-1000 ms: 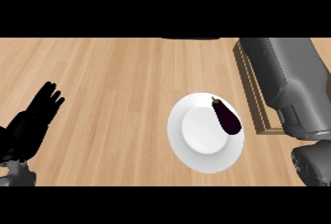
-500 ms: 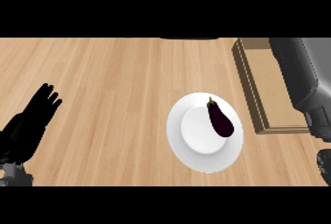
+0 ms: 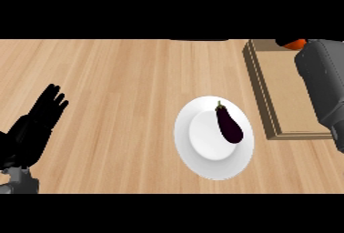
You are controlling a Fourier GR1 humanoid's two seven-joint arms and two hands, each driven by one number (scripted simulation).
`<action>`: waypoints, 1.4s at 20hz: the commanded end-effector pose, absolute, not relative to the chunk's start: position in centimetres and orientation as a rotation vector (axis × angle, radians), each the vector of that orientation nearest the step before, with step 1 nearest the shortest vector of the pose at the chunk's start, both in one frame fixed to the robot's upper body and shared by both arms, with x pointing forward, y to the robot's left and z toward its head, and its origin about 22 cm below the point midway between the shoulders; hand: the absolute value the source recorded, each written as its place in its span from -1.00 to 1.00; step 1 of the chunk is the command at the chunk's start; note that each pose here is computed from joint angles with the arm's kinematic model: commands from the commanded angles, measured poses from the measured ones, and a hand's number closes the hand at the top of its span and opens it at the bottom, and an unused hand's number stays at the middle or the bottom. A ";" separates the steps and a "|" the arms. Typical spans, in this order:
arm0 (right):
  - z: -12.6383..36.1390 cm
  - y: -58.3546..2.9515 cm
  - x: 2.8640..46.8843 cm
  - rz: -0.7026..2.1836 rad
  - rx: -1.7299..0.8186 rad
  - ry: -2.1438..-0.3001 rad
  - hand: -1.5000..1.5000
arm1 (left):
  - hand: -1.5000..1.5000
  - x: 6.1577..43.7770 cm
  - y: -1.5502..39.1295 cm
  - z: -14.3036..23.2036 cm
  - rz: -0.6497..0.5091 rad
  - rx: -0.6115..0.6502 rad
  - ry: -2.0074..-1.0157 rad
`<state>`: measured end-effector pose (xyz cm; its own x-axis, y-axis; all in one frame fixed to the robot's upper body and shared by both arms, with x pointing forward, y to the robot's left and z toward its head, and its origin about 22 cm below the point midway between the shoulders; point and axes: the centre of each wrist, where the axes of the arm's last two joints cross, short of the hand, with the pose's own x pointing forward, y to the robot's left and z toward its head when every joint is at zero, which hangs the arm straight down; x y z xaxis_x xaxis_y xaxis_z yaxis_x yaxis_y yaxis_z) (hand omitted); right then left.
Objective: Pick the squash from the plate and place it in the cardboard box
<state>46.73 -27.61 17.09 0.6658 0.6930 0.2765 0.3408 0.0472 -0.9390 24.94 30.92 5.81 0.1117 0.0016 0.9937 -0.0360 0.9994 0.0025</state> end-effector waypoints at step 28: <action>11.5 -35.5 40.5 -0.460 -1.240 -1.280 -1.00 | 0.00 24.0 33.1 4.9 0.078 0.062 -1.439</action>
